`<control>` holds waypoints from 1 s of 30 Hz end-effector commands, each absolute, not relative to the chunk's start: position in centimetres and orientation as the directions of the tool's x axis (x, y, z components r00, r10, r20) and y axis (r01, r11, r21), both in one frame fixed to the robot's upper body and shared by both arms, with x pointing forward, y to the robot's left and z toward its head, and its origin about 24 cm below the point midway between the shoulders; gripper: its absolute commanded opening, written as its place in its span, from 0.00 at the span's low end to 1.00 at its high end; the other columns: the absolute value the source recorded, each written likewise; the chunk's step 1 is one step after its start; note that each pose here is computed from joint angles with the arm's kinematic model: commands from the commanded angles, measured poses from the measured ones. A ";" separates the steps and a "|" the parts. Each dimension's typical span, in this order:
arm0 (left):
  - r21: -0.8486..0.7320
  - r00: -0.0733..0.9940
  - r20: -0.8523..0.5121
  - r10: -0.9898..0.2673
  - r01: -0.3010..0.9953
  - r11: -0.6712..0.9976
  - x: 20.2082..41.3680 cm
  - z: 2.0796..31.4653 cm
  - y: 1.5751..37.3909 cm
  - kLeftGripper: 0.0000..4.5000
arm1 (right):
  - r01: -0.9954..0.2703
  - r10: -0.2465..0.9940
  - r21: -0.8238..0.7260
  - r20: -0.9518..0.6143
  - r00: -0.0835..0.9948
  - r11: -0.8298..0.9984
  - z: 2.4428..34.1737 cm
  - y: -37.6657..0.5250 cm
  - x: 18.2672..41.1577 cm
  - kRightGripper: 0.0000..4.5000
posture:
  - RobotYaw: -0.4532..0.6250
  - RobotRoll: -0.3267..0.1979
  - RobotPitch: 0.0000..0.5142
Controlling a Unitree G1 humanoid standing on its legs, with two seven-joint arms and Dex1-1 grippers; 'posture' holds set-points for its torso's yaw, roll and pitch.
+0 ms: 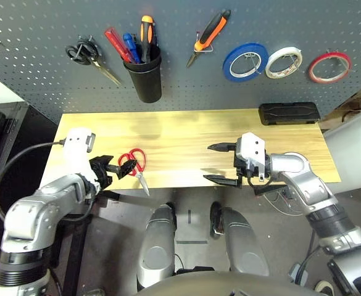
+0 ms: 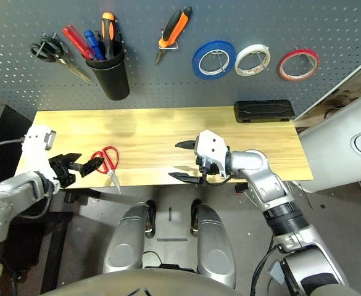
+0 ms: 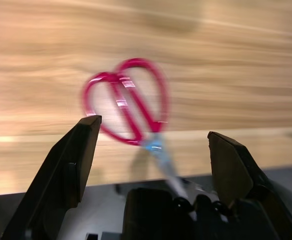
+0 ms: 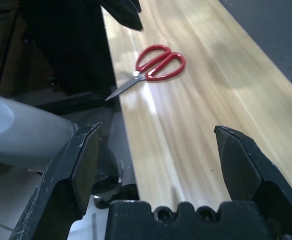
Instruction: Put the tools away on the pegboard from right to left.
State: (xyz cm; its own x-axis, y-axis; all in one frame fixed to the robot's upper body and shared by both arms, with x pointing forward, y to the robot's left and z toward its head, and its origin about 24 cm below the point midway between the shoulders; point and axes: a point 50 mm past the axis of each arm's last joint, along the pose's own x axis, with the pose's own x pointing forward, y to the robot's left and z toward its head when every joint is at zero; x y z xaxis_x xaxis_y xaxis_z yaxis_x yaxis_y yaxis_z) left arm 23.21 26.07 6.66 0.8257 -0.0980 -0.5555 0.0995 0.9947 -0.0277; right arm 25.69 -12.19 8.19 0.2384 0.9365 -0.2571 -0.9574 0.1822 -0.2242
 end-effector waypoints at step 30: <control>0.116 0.793 -0.580 0.188 -0.148 0.982 24.3 0.4 27.9 0.07 | -0.962 0.971 -0.260 -0.194 0.136 0.083 10.9 -10.2 24.0 1.00 | 0.41 0.62 0.78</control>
State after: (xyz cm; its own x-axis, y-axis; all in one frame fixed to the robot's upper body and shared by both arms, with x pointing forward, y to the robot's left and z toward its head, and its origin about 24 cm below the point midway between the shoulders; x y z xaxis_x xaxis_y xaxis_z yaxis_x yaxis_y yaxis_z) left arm 25.23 27.98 1.97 0.8307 0.1825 -0.5260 -0.1467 0.9831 0.1094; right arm 24.40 -10.15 10.98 0.1467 0.9706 -0.1909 -0.9583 0.0916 -0.2707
